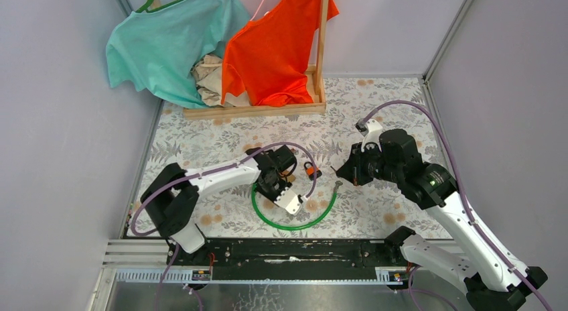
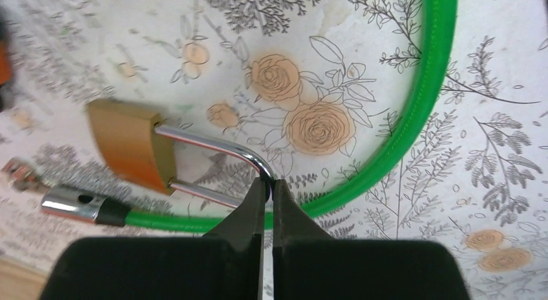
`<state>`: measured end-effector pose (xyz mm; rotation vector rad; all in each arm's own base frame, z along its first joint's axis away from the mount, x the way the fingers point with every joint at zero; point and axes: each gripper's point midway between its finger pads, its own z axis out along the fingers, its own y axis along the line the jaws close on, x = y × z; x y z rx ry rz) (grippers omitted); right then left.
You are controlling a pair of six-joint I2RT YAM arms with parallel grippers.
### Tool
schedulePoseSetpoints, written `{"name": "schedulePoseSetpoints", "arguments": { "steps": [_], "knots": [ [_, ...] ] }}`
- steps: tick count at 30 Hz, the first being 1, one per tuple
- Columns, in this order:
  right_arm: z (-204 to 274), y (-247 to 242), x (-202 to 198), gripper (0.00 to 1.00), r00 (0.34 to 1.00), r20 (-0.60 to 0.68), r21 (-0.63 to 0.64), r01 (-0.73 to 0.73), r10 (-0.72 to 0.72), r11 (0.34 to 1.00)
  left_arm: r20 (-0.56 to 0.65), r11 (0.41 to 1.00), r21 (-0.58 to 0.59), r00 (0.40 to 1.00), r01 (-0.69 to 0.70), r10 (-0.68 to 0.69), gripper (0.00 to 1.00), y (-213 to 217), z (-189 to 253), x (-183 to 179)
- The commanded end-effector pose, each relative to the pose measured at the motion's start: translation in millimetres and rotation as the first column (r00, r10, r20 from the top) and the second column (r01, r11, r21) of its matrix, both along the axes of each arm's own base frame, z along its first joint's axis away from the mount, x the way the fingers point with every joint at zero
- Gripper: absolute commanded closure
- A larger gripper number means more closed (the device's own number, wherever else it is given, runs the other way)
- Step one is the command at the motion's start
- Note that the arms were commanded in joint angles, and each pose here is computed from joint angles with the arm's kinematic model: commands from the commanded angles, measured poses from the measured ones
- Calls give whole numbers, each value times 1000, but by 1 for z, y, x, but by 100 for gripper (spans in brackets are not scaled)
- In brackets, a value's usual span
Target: Unlock with the key
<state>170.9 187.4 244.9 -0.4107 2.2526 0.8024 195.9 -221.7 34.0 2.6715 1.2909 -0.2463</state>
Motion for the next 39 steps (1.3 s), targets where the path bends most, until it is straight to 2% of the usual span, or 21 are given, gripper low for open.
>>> {"name": "schedulePoseSetpoints", "arguments": {
  "steps": [1, 7, 15, 19, 27, 36, 39],
  "knots": [
    [23, -1, 6, 100, 997, 71, 24, 9, -11, 1000, -48, 997, -42, 996, -72, 69, 100, -5, 41, -12],
    [29, -1, 4, 100, 997, 82, 37, 4, -7, 999, -116, 988, -77, 985, -134, 125, 100, -6, 65, -29],
    [33, -2, 2, 100, 996, 90, 50, 8, -12, 999, -164, 963, -104, 959, -249, 231, 100, -23, 91, -25],
    [35, -4, 1, 100, 996, 93, 52, 12, -17, 999, -210, 957, -78, 943, -278, 257, 100, -28, 99, -28],
    [36, -5, 0, 100, 995, 97, 56, 16, -22, 998, -252, 942, -8, 912, -335, 322, 100, -29, 87, -29],
    [35, -5, 1, 100, 994, 105, 54, 15, -20, 998, -220, 927, -2, 904, -376, 366, 100, -37, 83, -14],
    [35, -5, 1, 100, 994, 110, 53, 13, -19, 998, -177, 923, -15, 909, -385, 376, 87, -38, 82, -5]
  ]
}}
